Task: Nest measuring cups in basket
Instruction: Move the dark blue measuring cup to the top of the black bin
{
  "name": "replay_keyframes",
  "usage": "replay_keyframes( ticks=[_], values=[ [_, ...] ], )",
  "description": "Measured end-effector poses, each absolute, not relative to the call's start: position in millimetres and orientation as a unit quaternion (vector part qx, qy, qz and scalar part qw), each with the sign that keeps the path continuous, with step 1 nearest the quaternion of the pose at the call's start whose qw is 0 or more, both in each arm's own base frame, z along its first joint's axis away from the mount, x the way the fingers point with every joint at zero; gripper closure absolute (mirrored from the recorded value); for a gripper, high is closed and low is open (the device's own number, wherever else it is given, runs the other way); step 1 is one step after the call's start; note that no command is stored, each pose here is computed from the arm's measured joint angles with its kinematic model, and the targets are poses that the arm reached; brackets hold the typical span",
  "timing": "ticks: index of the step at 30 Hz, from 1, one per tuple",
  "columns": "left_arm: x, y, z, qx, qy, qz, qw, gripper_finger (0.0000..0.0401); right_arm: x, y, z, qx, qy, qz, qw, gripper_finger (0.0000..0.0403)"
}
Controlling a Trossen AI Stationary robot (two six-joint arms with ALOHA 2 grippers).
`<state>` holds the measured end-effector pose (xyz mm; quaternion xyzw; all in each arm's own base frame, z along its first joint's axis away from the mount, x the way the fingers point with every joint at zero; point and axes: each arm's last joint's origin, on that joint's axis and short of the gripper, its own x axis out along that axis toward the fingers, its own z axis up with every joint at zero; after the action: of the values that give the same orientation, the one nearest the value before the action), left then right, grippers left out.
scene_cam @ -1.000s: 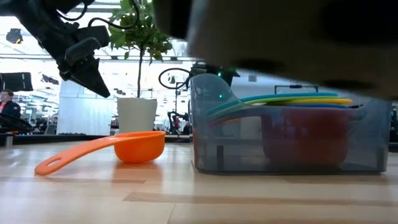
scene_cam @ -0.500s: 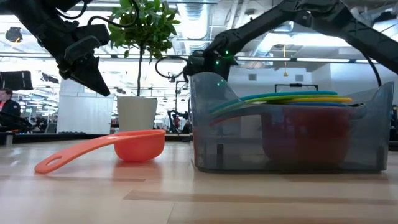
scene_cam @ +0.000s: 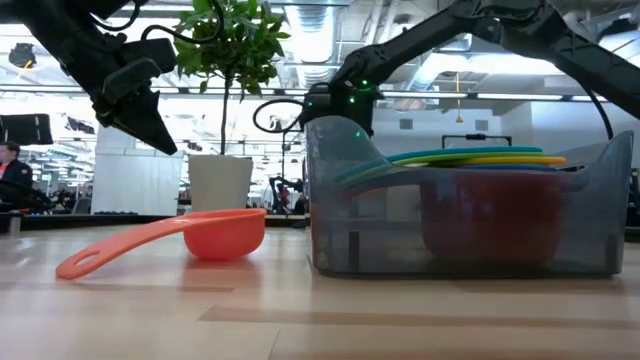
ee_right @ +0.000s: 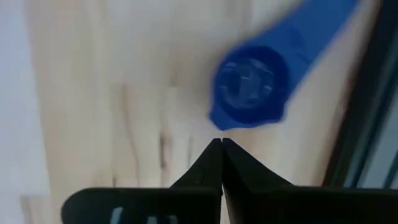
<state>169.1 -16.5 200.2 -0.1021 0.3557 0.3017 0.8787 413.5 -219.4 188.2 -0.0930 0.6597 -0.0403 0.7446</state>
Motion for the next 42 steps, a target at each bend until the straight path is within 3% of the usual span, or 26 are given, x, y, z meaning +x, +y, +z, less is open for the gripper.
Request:
replay_keyframes(
  ticks=[7, 16, 23, 32, 37, 42],
  values=[
    [169.0, -16.4, 200.2, -0.102, 0.356, 0.302, 0.879, 0.0401, 407.2, -249.9, 190.7, 0.009, 0.604, -0.118, 0.788, 0.0394],
    [169.0, -15.7, 200.6, -0.107, 0.346, 0.316, 0.877, 0.0401, 421.4, -234.8, 198.4, 0.125, 0.558, -0.163, 0.804, 0.0397],
    [169.0, -16.0, 200.3, -0.093, 0.356, 0.303, 0.879, 0.0401, 424.5, -216.8, 221.4, 0.132, 0.579, -0.133, 0.794, 0.0398],
    [168.7, -16.0, 200.1, -0.066, 0.367, 0.292, 0.881, 0.0401, 420.7, -165.3, 295.2, 0.085, 0.556, -0.095, 0.821, 0.0398],
    [168.7, -16.0, 200.1, -0.066, 0.367, 0.292, 0.881, 0.0401, 400.3, -180.6, 317.1, 0.101, 0.54, -0.101, 0.83, 0.0398],
    [168.7, -15.9, 200.2, -0.066, 0.366, 0.293, 0.881, 0.0401, 390.0, -214.3, 298.6, 0.105, 0.531, -0.052, 0.839, 0.0399]
  ],
)
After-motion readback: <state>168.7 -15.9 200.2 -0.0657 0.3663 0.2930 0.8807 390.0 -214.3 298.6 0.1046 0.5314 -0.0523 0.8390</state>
